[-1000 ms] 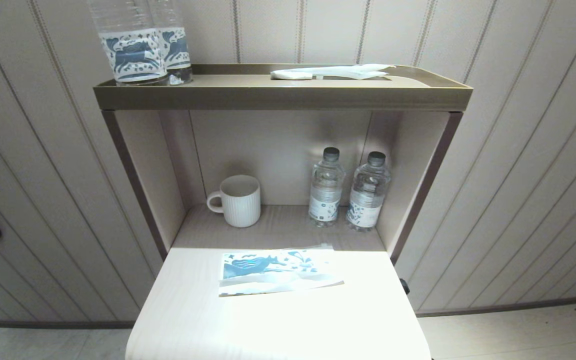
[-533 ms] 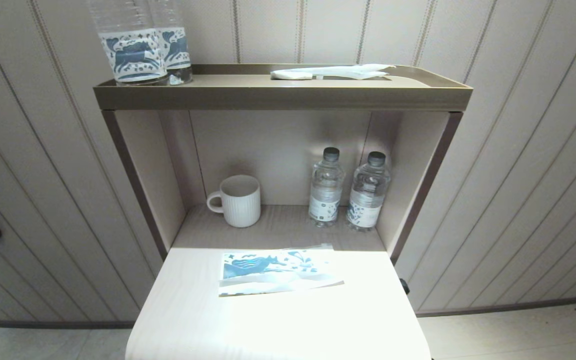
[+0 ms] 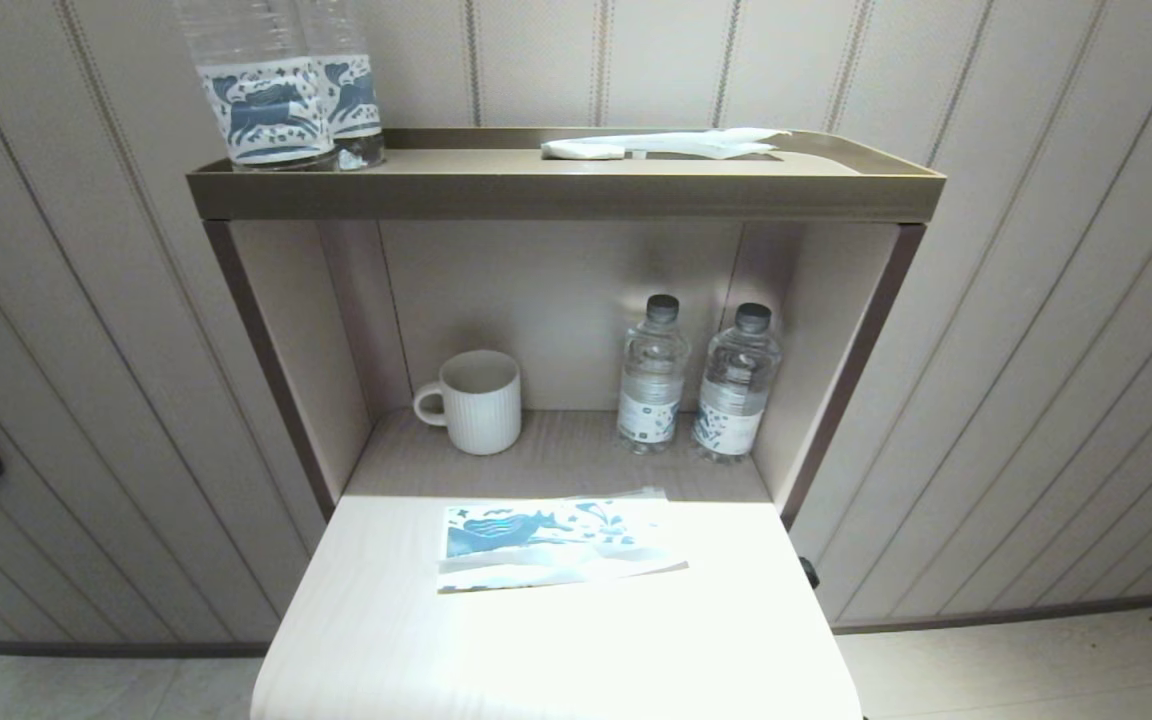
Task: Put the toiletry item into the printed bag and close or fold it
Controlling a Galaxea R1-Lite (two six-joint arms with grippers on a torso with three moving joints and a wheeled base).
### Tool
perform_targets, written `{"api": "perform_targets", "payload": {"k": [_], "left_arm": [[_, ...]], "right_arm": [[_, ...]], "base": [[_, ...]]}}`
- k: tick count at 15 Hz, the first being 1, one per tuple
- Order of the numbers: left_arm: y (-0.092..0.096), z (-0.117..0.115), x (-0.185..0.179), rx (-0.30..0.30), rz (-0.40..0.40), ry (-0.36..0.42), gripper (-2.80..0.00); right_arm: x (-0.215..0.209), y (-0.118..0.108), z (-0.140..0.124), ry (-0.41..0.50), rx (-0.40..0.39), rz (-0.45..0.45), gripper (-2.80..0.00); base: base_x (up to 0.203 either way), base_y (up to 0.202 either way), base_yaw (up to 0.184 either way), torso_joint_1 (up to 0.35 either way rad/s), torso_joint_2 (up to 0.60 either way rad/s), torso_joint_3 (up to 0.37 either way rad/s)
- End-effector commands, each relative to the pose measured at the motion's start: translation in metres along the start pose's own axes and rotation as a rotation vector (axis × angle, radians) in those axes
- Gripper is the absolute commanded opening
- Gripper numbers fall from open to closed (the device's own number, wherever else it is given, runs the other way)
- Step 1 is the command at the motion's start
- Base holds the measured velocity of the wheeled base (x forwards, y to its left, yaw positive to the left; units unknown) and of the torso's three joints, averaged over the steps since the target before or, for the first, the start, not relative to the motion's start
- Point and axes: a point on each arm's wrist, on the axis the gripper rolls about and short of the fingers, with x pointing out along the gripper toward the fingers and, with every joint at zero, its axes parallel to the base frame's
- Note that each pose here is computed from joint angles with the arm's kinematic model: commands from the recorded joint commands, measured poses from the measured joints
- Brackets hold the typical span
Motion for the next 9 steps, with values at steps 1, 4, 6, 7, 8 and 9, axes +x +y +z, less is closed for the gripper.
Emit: {"api": "perform_targets", "payload": {"k": [1,4,6,7,8,9], "left_arm": [[0.0000,0.0000,0.0001,0.001,0.000,0.002,-2.80],[0.0000,0.0000,0.0001,0.001,0.000,0.002,-2.80],[0.0000,0.0000,0.0001,0.001,0.000,0.002,-2.80],[0.0000,0.0000,0.0001,0.001,0.000,0.002,-2.80],[0.0000,0.0000,0.0001,0.001,0.000,0.002,-2.80],[0.0000,0.0000,0.0001,0.001,0.000,0.002,-2.80]], "right_arm": [[0.0000,0.0000,-0.0001,0.000,0.000,0.000,-2.80],[0.0000,0.0000,-0.0001,0.000,0.000,0.000,-2.80],[0.0000,0.0000,-0.0001,0.000,0.000,0.000,-2.80],[0.0000,0.0000,-0.0001,0.000,0.000,0.000,-2.80],[0.0000,0.0000,-0.0001,0.000,0.000,0.000,-2.80],[0.0000,0.0000,-0.0001,0.000,0.000,0.000,-2.80]], "base": [[0.000,0.000,0.000,0.000,0.00,0.000],[0.000,0.000,0.000,0.000,0.00,0.000],[0.000,0.000,0.000,0.000,0.00,0.000],[0.000,0.000,0.000,0.000,0.00,0.000],[0.000,0.000,0.000,0.000,0.00,0.000],[0.000,0.000,0.000,0.000,0.00,0.000]]}}
